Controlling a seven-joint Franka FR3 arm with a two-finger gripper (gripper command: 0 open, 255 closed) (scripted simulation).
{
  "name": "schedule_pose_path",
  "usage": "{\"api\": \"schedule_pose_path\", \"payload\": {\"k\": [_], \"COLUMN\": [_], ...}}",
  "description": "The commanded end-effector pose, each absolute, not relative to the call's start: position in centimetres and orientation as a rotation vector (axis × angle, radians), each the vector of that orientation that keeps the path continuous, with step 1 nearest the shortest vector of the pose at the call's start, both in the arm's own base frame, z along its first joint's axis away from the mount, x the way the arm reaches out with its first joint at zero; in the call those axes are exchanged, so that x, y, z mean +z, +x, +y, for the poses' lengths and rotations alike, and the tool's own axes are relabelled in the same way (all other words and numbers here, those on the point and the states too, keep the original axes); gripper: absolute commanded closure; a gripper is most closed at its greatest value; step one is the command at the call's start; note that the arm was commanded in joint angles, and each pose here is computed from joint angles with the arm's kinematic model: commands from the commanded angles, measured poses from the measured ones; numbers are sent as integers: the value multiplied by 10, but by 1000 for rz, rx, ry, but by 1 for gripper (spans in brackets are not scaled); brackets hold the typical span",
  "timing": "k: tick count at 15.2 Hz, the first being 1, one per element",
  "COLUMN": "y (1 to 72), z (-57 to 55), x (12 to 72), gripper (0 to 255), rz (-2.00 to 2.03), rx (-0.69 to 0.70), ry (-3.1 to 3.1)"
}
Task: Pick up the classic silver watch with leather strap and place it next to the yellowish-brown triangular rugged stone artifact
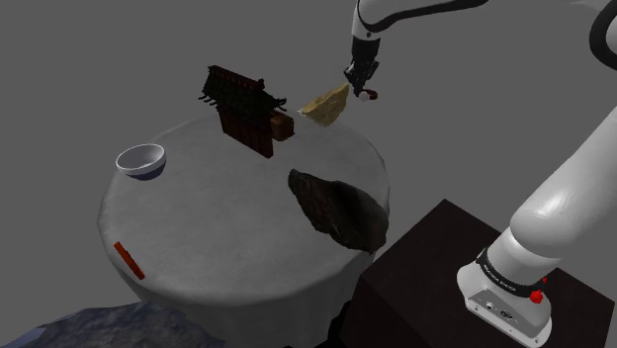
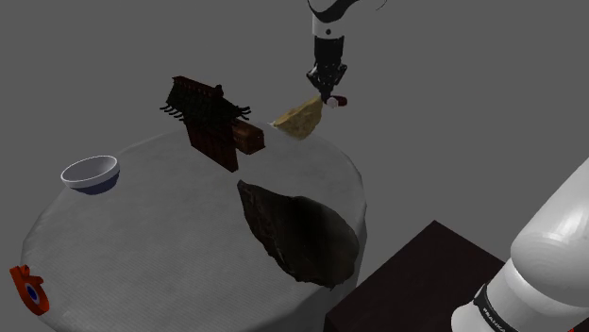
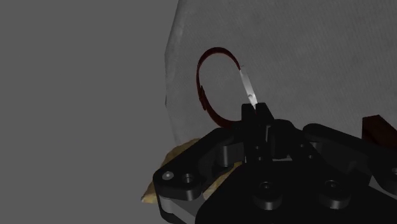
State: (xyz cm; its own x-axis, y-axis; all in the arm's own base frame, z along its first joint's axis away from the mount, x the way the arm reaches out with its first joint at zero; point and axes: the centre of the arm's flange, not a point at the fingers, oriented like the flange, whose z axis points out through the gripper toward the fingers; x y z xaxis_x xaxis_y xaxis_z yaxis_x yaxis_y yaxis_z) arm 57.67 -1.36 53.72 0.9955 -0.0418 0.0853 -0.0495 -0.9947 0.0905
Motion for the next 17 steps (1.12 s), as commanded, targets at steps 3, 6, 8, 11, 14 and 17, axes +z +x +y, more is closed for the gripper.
{"api": "schedule_pose_path", "payload": {"k": [3,6,8,11,14,17], "y": [577,577,577,577,577,577], "z": [-14,-14,-14,-14,-14,-14], "x": [516,500,489,474,458,442], "gripper": [255,255,255,255,255,255], "rz": [-69,-69,-69,-69,-69,-69], "rx": [128,128,128,128,128,128], "ry": [3046,3046,3046,3046,3046,3046]}}
